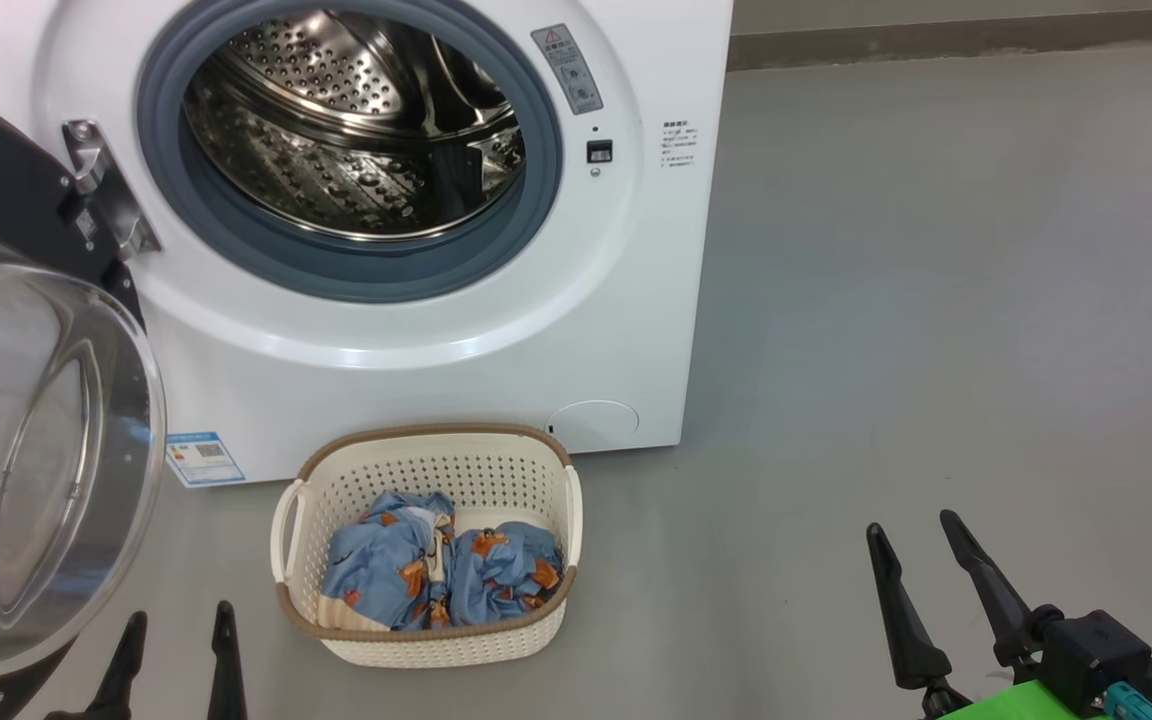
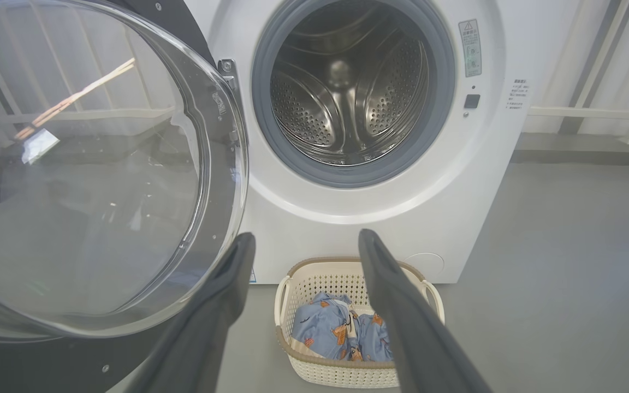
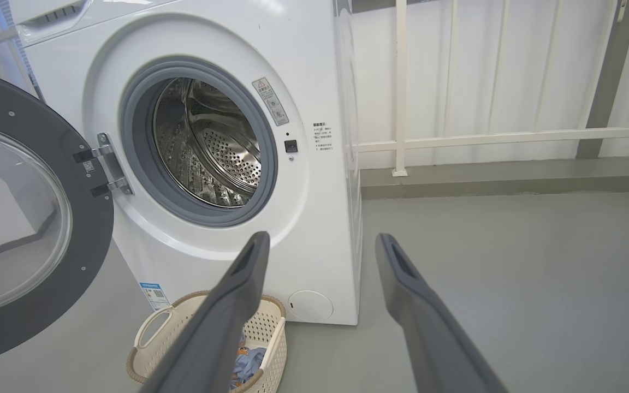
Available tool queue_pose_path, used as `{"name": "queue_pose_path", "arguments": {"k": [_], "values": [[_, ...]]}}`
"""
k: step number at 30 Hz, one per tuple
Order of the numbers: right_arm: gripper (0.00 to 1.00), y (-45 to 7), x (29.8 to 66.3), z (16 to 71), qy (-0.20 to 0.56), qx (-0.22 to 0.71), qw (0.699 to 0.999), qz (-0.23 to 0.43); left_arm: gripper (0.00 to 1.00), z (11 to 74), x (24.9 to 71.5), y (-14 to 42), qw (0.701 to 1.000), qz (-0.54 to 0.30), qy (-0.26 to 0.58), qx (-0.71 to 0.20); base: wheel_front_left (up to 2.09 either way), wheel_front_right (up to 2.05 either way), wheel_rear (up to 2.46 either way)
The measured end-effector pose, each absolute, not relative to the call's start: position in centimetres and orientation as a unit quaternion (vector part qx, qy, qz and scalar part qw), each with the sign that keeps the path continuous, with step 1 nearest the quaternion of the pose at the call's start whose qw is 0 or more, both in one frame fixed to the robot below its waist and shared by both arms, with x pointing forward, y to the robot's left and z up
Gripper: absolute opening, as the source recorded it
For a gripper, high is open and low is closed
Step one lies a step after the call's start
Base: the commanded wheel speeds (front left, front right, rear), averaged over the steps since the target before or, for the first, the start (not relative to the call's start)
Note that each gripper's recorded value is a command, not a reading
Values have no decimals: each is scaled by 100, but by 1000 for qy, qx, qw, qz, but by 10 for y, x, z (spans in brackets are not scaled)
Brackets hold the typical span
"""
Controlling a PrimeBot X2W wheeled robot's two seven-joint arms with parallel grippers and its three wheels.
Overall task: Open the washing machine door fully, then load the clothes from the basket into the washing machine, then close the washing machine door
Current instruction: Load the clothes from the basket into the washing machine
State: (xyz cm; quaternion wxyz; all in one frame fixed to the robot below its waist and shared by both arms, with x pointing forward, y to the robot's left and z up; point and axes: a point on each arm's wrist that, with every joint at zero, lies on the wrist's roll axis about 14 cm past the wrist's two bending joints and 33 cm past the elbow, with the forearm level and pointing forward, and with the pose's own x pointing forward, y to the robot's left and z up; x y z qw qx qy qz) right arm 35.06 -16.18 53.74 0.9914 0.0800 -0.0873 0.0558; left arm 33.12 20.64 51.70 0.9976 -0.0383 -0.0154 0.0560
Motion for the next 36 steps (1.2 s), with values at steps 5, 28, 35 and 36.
{"name": "queue_pose_path", "arguments": {"k": [5,28,35,36], "values": [[100,-160,353,534,-82,81,992,59,100,518,330,208,997,58,-17,-38,0,0,0],[100,-151,362,521,-60,84,992,71,100,503,329,212,997,71,8,-37,0,0,0],[100,-148,364,519,-57,88,992,74,100,500,328,216,996,78,13,-33,46,-46,0],[100,-148,365,518,-56,88,992,75,100,499,327,217,996,79,15,-33,101,-101,0]]}}
